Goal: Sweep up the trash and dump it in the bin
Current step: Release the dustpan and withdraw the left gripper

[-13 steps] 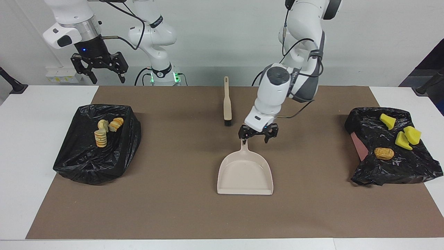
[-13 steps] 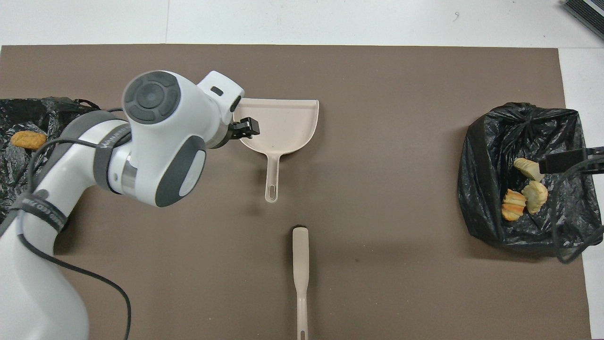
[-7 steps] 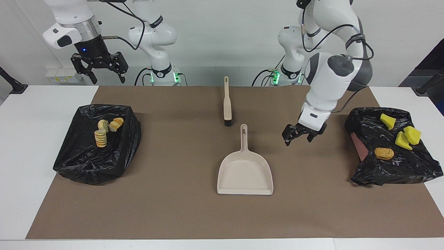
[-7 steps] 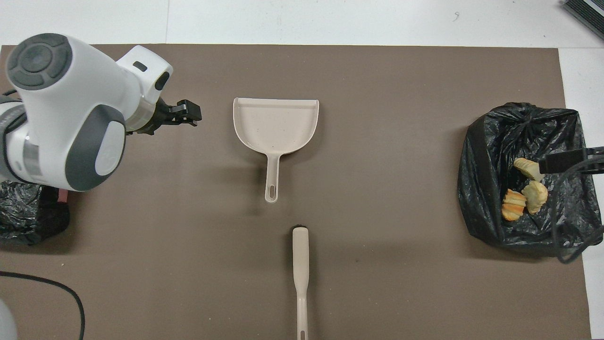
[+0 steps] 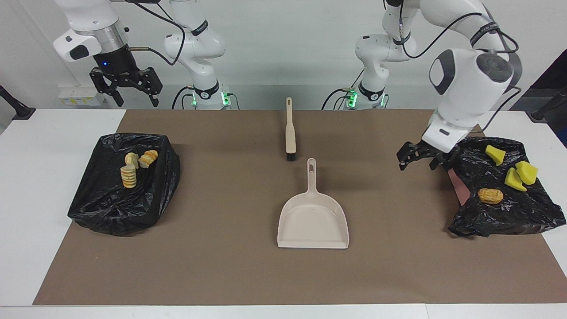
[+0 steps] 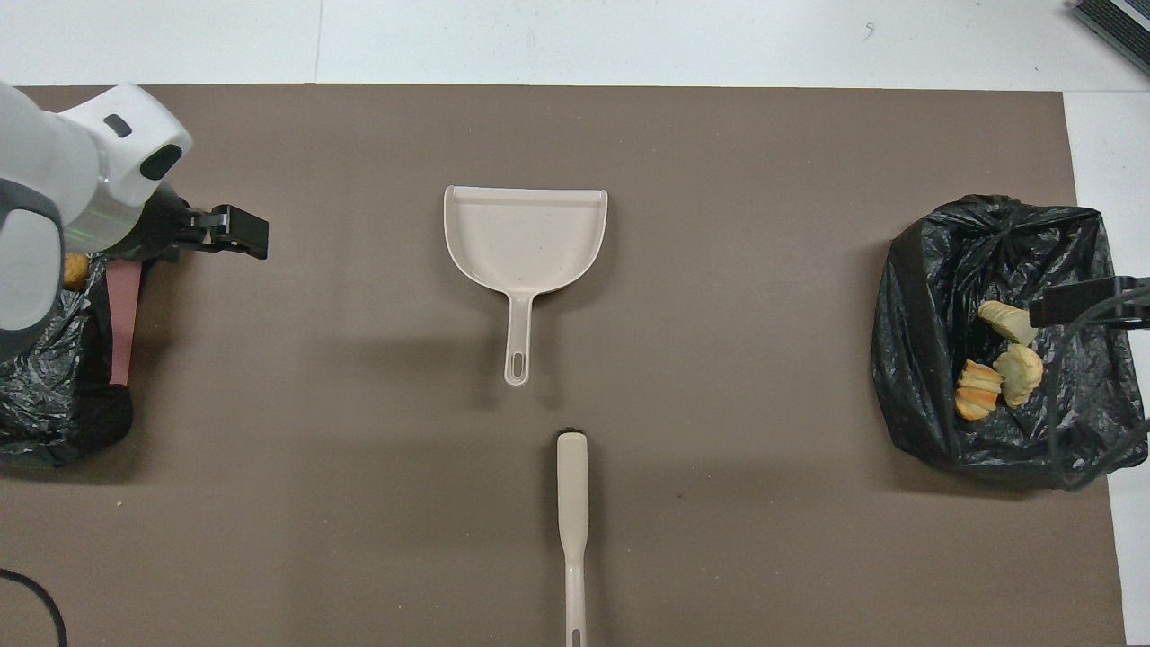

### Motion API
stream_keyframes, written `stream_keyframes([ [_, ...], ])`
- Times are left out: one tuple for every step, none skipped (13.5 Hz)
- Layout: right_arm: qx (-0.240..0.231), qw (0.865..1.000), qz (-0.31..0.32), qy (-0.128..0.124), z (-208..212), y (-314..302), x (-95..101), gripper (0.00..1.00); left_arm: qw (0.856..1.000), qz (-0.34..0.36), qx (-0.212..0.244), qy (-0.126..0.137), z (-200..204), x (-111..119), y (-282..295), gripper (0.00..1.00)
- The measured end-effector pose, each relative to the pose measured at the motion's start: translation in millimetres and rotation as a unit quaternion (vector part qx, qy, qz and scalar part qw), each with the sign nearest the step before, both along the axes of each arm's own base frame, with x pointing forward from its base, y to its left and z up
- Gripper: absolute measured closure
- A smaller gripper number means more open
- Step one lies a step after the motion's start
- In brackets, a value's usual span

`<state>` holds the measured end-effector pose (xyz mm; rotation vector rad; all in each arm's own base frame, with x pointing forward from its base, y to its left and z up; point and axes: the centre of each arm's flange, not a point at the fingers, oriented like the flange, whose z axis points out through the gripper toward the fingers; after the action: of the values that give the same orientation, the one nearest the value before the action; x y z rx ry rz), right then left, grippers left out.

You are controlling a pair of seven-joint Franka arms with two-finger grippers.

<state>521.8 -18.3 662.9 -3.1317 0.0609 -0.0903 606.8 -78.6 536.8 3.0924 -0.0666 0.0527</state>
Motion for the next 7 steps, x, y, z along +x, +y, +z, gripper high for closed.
stream_keyframes([
  [0.0, 1.0, 0.0, 0.0, 0, 0, 0.0, 0.0, 1.0, -0.002, 0.001, 0.002, 10, -6, 6, 0.0],
  [0.0, 1.0, 0.0, 0.0, 0, 0, 0.0, 0.0, 1.0, -0.005, 0.002, 0.004, 20, -11, 11, 0.0],
  [0.0, 1.0, 0.0, 0.0, 0, 0, 0.0, 0.0, 1.0, -0.011, 0.003, 0.003, 28, -14, 18, 0.0],
  [0.0, 1.0, 0.0, 0.0, 0, 0, 0.0, 0.0, 1.0, -0.017, 0.005, 0.004, 37, -17, 31, 0.0],
  [0.0, 1.0, 0.0, 0.0, 0, 0, 0.0, 0.0, 1.0, -0.019, 0.006, 0.005, 44, -20, 48, 0.0],
  [0.0, 1.0, 0.0, 0.0, 0, 0, 0.0, 0.0, 1.0, -0.017, 0.006, 0.006, 51, -25, 62, 0.0],
  [0.0, 1.0, 0.0, 0.0, 0, 0, 0.0, 0.0, 1.0, -0.015, 0.007, 0.007, 58, -30, 74, 0.0],
])
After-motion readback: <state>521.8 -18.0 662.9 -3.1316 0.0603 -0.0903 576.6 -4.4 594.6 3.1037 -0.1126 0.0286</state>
